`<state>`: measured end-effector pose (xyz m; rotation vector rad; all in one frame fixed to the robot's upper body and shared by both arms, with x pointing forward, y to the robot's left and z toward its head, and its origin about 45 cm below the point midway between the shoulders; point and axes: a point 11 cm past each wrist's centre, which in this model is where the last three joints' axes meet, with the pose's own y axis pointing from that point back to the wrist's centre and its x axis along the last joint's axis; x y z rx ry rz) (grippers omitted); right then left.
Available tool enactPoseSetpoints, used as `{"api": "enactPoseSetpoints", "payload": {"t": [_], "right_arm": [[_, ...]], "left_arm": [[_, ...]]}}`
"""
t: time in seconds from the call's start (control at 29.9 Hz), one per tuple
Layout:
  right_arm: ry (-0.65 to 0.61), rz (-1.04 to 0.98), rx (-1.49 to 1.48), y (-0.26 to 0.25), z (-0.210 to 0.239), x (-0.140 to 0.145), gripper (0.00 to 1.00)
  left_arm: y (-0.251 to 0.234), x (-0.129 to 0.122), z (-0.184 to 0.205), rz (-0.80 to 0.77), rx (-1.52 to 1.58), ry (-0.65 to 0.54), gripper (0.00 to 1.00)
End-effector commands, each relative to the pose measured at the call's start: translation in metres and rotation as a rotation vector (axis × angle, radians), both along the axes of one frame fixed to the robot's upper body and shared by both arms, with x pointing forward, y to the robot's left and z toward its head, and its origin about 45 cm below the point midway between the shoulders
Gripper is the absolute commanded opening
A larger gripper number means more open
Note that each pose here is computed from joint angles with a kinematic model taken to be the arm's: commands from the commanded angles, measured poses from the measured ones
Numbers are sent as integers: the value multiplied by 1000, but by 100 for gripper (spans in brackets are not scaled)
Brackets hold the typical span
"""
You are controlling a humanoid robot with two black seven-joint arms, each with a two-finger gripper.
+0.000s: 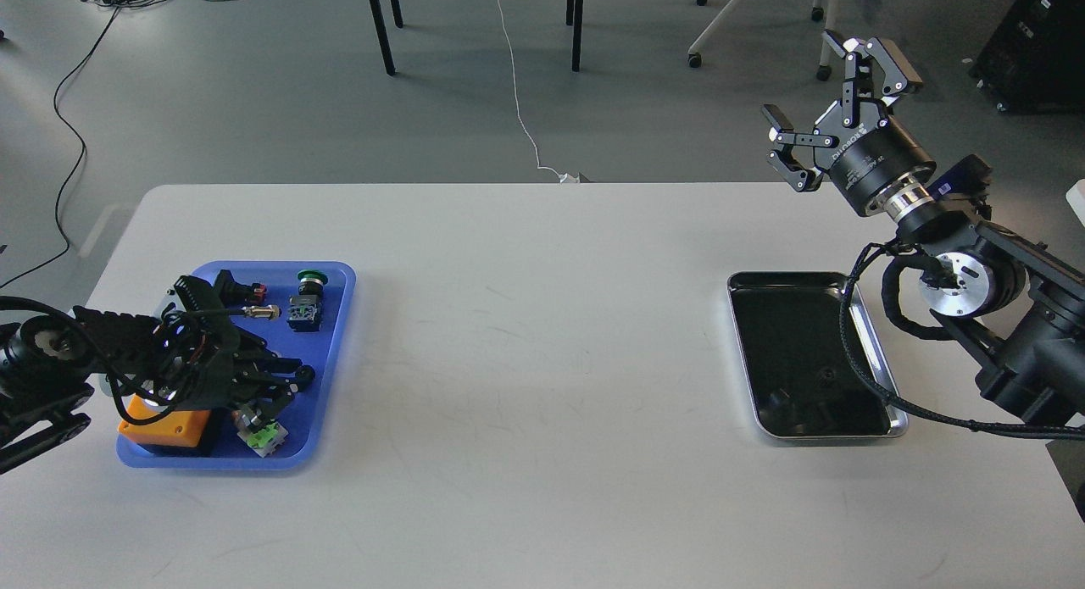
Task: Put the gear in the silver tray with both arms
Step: 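Lift the gear and carry it toward the table middle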
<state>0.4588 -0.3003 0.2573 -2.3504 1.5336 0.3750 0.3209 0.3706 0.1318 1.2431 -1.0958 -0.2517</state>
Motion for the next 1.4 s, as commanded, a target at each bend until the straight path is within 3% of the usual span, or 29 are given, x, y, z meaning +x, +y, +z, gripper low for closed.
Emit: {"api": "enactPoseSetpoints", "payload": {"t": [0.0, 0.23, 0.73, 1.0, 1.2, 1.37], "right_arm": [[-1, 0, 0, 0, 0, 0, 98], [-3, 1, 0, 0, 1, 1, 98], [-10, -1, -3, 0, 5, 2, 98], [-16, -16, -17, -11, 9, 2, 98], [-32, -36, -27, -25, 18, 2, 98], [-56, -54, -56, -47, 33, -3, 98]], "left_arm": [[0, 0, 0, 1, 1, 1, 23], [1, 0, 0, 2, 2, 1, 18], [4, 16, 25, -13, 2, -45, 17], [0, 54, 81, -29, 12, -182, 16], [-42, 87, 129, -102, -7, -277, 16], [-132, 79, 108, -270, -97, -211, 16]]}}
